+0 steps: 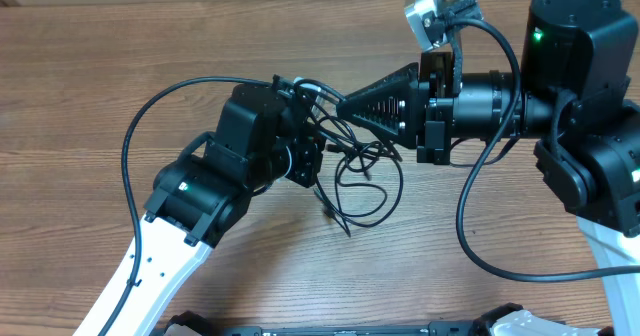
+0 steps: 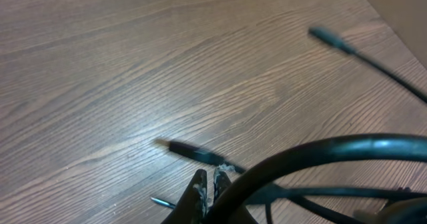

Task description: Untangle cables

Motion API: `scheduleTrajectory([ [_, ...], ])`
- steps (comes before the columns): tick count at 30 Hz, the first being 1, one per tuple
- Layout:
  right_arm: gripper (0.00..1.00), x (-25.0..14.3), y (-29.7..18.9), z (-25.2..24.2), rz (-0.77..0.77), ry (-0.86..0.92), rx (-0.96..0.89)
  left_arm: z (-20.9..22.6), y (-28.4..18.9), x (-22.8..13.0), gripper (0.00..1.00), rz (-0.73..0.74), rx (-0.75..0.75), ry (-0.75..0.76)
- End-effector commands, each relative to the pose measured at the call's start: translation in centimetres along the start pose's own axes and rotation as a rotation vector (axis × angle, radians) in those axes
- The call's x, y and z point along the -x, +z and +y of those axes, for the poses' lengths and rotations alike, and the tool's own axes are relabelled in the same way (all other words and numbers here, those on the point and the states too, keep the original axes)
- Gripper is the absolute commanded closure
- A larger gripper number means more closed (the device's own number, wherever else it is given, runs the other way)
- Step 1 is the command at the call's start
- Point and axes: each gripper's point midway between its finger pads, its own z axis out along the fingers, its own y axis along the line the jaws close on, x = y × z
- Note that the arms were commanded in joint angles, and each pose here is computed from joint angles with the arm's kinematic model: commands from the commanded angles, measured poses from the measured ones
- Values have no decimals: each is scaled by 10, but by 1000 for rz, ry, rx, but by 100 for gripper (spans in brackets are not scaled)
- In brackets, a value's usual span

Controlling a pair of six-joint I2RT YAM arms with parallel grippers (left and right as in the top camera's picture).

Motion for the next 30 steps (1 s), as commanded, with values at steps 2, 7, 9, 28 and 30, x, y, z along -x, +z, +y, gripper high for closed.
scheduleTrajectory([
  [2,96,7,-13,0,-39,-12,-75,-3,2,-4,96,21,-11,-3],
  [7,96,6,-29,-41,-54,-10,-276,-1,1,-12,96,53,-4,-10],
  [9,96,5,-38,-55,-56,-13,-341,2,0,-16,96,69,14,-14],
  [28,96,-25,-165,-170,-45,140,-1169,2,-17,-22,96,70,27,-15],
  [30,96,-28,-182,-177,-39,145,-1276,0,-23,-20,96,51,23,-10],
])
